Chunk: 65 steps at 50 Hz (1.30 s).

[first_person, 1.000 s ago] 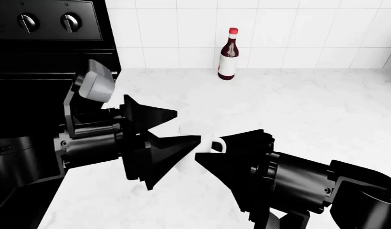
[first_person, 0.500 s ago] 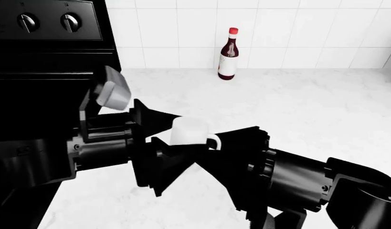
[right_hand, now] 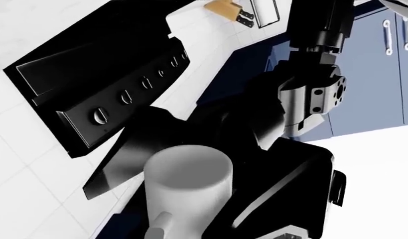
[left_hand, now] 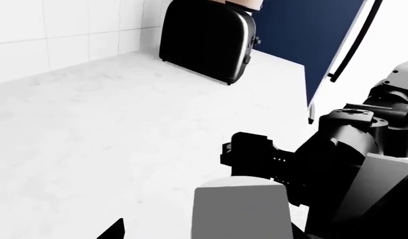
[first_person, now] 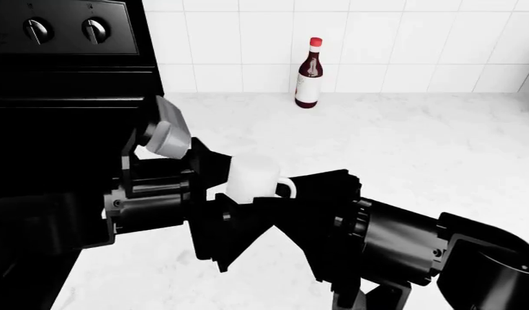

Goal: A wet mug is on the counter and needs to be dried. Pick it up and place it upside down in the open cabinet.

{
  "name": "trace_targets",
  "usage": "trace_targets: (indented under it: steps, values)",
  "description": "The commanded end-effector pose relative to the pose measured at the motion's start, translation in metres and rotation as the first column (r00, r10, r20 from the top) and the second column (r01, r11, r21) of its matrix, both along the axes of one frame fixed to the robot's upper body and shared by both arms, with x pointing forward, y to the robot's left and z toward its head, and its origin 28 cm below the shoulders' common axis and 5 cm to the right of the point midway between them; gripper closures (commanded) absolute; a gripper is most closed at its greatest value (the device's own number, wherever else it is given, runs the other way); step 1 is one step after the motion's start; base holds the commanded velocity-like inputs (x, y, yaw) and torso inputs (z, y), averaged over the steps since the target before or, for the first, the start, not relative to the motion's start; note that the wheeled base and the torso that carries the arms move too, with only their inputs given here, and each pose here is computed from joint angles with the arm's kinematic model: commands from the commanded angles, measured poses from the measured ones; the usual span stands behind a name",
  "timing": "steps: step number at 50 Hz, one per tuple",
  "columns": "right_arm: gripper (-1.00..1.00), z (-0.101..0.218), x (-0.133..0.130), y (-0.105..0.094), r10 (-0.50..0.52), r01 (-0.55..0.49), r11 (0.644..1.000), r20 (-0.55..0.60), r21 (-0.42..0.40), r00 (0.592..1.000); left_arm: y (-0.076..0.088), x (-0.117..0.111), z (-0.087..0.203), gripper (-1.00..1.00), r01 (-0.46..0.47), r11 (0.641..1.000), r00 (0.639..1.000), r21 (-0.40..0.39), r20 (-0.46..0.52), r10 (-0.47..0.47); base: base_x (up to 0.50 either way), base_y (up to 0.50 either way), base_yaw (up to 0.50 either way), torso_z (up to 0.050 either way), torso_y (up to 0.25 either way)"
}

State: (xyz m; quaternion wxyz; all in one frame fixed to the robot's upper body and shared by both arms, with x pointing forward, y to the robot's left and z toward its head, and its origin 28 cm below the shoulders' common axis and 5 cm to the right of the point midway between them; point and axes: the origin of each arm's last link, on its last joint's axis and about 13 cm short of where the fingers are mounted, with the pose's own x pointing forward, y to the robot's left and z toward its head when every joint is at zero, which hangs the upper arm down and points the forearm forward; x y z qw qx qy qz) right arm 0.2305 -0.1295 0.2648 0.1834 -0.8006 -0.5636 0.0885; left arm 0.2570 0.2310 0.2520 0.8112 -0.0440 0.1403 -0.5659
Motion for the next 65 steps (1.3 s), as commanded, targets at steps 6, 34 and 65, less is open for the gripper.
trace_targets:
  steps: [6,34,65]
  values:
    - [1.0,-0.001,0.001,0.001,-0.004,0.004,1.0,0.012,-0.002,1.0,-0.001,0.003,0.004,-1.0,0.004,1.0,1.0,-0.007,0.021,-0.004,0.0,0.0,0.0,0.0,0.002]
    - [1.0,-0.005,-0.003,0.002,0.01,-0.009,0.999,0.015,-0.035,1.0,-0.004,0.007,0.011,-1.0,0.035,0.999,0.999,0.026,0.003,-0.035,0.0,0.0,0.0,0.0,0.0]
    - [1.0,-0.003,-0.004,0.004,0.017,-0.016,0.999,0.021,-0.037,1.0,0.001,0.012,0.01,1.0,0.019,0.999,1.0,0.028,0.002,-0.019,0.0,0.0,0.0,0.0,0.001]
